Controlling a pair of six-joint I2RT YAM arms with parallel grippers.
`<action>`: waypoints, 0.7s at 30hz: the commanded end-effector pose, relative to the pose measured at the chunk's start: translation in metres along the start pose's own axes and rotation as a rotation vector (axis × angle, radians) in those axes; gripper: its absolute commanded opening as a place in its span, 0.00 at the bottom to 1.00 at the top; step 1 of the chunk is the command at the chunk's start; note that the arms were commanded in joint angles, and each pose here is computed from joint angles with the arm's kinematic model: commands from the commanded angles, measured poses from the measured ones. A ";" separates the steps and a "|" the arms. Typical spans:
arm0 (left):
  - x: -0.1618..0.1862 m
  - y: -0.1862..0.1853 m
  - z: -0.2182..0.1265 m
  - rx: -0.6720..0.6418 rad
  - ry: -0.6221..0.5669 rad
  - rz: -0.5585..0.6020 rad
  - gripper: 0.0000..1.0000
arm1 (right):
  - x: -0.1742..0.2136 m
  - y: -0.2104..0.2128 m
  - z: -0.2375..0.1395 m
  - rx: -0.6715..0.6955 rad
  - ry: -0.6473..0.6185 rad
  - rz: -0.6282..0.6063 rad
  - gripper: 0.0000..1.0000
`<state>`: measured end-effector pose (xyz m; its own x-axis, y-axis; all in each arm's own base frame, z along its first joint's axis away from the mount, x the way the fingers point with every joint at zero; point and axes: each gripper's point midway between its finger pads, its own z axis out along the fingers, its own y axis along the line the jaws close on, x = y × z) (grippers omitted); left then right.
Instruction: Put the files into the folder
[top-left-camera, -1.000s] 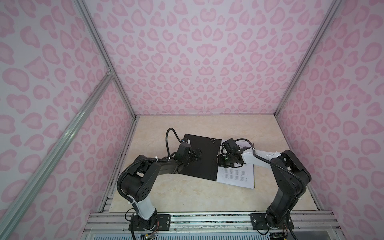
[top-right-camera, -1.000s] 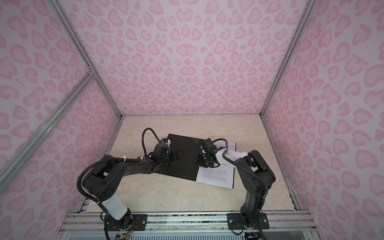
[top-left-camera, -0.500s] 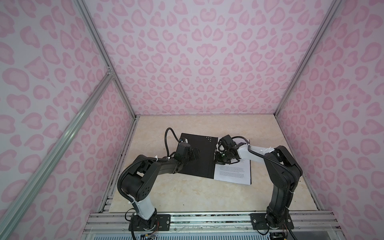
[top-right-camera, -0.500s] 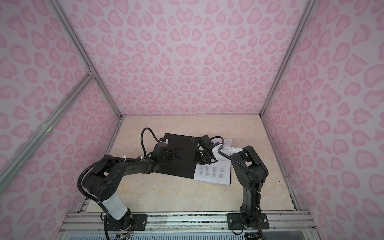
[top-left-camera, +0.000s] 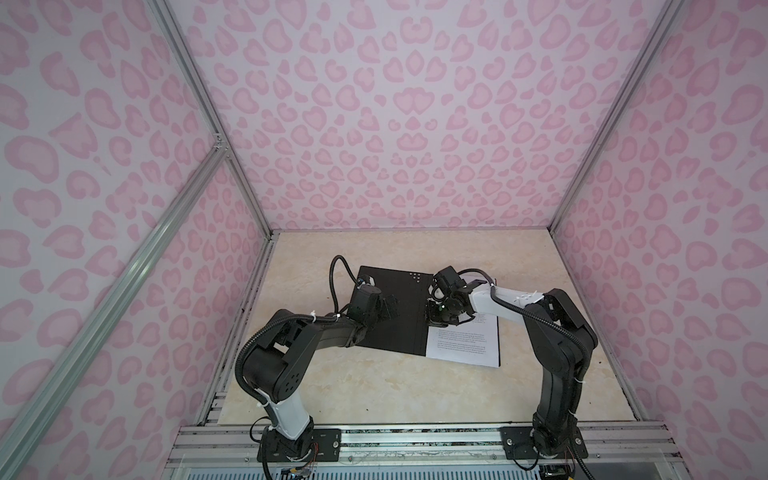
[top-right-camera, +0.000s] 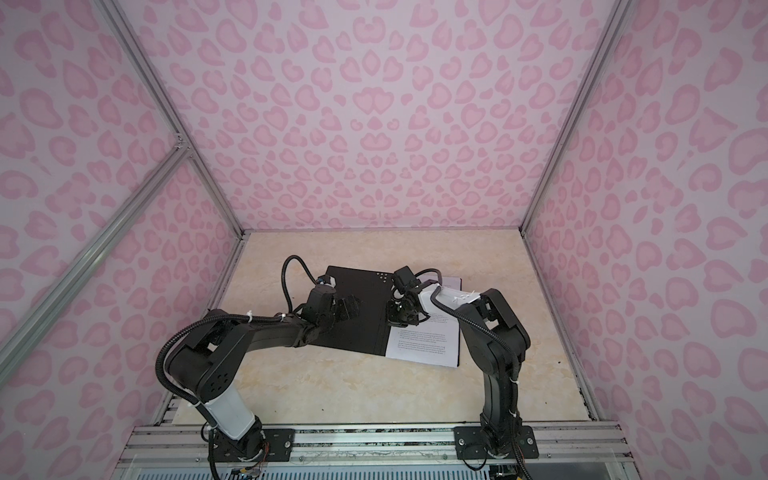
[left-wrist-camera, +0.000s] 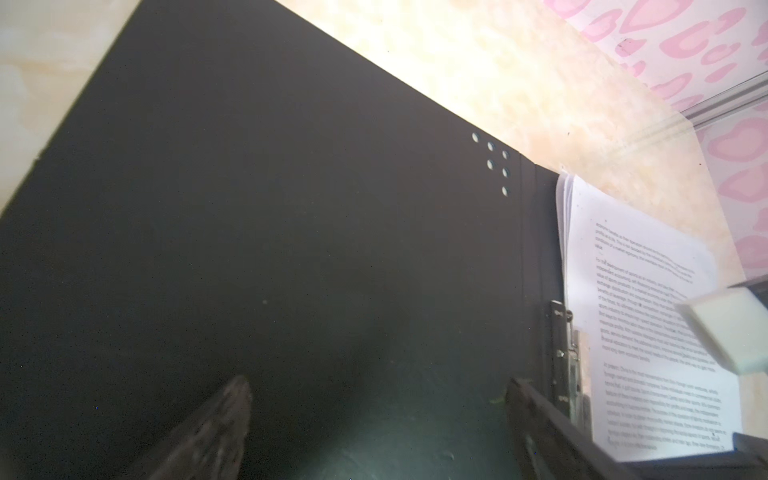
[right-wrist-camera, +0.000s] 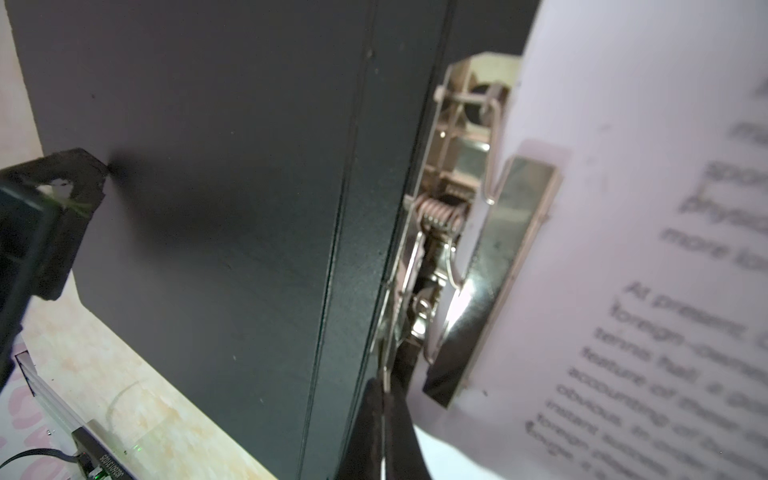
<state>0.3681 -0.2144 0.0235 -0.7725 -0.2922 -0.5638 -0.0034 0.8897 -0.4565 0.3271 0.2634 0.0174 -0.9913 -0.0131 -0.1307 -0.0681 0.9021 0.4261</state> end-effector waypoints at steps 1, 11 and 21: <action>0.120 0.055 -0.024 -0.195 0.495 -0.115 0.97 | 0.012 -0.019 -0.003 0.064 0.051 0.019 0.01; 0.119 0.054 -0.023 -0.191 0.495 -0.116 0.97 | 0.007 -0.011 -0.005 0.004 0.039 0.031 0.05; 0.119 0.055 -0.023 -0.194 0.496 -0.118 0.97 | -0.001 -0.011 -0.015 -0.021 0.008 0.047 0.12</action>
<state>0.3658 -0.2212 0.0245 -0.7850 -0.2841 -0.5505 0.0176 0.8780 -0.4783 0.3344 0.2583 0.0352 -0.9904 0.0180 -0.1368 -0.0515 0.8714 0.4879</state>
